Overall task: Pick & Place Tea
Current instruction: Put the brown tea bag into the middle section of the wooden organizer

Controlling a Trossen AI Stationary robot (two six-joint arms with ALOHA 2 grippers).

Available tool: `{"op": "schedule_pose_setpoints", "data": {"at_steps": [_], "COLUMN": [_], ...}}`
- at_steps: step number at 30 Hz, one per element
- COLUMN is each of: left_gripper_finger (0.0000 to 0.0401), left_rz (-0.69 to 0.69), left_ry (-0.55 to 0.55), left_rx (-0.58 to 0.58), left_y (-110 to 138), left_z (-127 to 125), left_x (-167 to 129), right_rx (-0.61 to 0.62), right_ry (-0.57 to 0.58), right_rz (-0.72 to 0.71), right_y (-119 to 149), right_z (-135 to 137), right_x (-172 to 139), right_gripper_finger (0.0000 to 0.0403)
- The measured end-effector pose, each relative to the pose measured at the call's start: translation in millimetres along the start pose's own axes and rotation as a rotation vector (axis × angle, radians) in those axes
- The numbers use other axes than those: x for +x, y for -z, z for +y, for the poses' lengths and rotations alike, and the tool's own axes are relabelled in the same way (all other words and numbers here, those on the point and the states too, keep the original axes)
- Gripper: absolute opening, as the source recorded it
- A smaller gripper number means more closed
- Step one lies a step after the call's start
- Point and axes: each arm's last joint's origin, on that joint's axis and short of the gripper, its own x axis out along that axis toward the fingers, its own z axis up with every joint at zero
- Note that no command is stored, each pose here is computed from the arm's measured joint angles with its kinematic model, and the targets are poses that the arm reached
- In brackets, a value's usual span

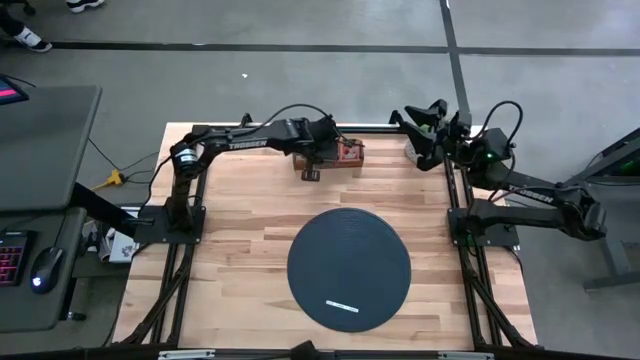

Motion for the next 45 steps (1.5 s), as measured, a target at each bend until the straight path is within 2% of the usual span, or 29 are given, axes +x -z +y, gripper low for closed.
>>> {"op": "schedule_pose_setpoints", "data": {"at_steps": [12, 19, 23, 28, 35, 45], "left_gripper_finger": [0.0000, 0.0000, 0.0000, 0.0000, 0.0000, 0.0000], "left_rz": [-0.026, -0.046, -0.032, -0.014, 0.005, 0.033], "left_ry": [-0.054, -0.045, -0.006, 0.018, -0.030, -0.017], "left_rx": [-0.081, -0.083, -0.097, -0.107, -0.128, -0.127], "left_y": [8, 6, 7, 8, 8, 12], "left_z": [21, 21, 17, 15, 16, 16], "left_x": [2, 3, 22, 29, 30, 30], "right_rx": [0.002, 0.003, 0.003, 0.006, 0.009, 0.012], "right_ry": [0.003, 0.002, 0.002, 0.001, -0.001, 0.003], "right_rz": [0.012, 0.012, 0.014, 0.016, 0.028, 0.038], "right_y": [1, 1, 1, 2, 3, 4], "right_z": [0, 0, 0, 0, 0, -1], "right_x": [0, 0, 0, 0, 0, 0], "right_gripper_finger": [0.0232, 0.0232, 0.0232, 0.0232, 0.0232, 0.0232]}}
